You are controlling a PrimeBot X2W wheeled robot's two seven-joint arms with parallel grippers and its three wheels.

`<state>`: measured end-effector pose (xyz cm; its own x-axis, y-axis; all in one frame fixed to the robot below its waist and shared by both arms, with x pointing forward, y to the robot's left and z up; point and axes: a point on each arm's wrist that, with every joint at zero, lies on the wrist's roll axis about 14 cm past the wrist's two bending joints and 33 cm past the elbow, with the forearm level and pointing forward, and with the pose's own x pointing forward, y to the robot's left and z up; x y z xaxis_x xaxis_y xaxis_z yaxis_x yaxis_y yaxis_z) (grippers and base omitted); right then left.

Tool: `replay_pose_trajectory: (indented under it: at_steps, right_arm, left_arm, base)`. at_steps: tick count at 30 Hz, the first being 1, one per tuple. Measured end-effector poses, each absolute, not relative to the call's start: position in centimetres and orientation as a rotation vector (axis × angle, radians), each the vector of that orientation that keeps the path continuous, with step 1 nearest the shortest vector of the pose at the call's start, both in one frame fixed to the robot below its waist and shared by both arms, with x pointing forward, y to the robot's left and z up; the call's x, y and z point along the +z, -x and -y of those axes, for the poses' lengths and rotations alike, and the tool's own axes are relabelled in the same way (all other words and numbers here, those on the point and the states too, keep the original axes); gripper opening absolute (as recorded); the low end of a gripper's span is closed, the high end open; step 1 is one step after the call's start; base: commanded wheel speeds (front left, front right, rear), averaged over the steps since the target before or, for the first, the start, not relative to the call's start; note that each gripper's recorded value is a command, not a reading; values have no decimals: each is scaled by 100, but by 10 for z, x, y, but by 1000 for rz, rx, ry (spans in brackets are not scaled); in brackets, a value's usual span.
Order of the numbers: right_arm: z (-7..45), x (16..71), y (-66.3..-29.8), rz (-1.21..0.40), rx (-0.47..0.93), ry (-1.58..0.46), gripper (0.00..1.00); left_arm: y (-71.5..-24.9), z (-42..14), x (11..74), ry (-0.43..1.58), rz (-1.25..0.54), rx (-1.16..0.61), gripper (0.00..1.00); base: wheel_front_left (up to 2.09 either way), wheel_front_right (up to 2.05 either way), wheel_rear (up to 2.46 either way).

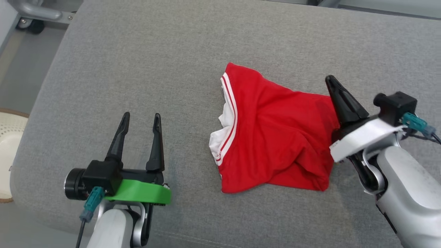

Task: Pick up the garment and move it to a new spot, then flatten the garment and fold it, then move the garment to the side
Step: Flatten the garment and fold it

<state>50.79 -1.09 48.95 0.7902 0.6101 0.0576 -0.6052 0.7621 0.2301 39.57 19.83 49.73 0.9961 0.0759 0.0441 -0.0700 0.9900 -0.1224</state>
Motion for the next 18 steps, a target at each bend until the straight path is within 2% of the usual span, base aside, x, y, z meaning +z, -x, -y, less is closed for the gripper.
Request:
replay_pose_trajectory:
  at_steps: [4,5,6,7,18]
  right_arm:
    - [53,488,-497,-3,551,-238,0]
    - [63,488,-493,0,524,-238,12]
    - [73,487,-490,3,495,-238,46]
    - [81,487,-486,4,470,-237,100]
    - [148,499,-437,57,268,-194,100]
  left_arm:
    - [-400,-193,502,115,66,50,100]
    - [-401,-193,503,113,70,45,100]
    - [-401,-192,504,112,73,42,100]
    - [-402,-191,504,109,74,36,100]
    - [-401,-176,512,88,97,-31,100]
  base:
    - [0,0,0]
    - [0,0,0]
    - [0,0,0]
    - [0,0,0]
    - [0,0,0]
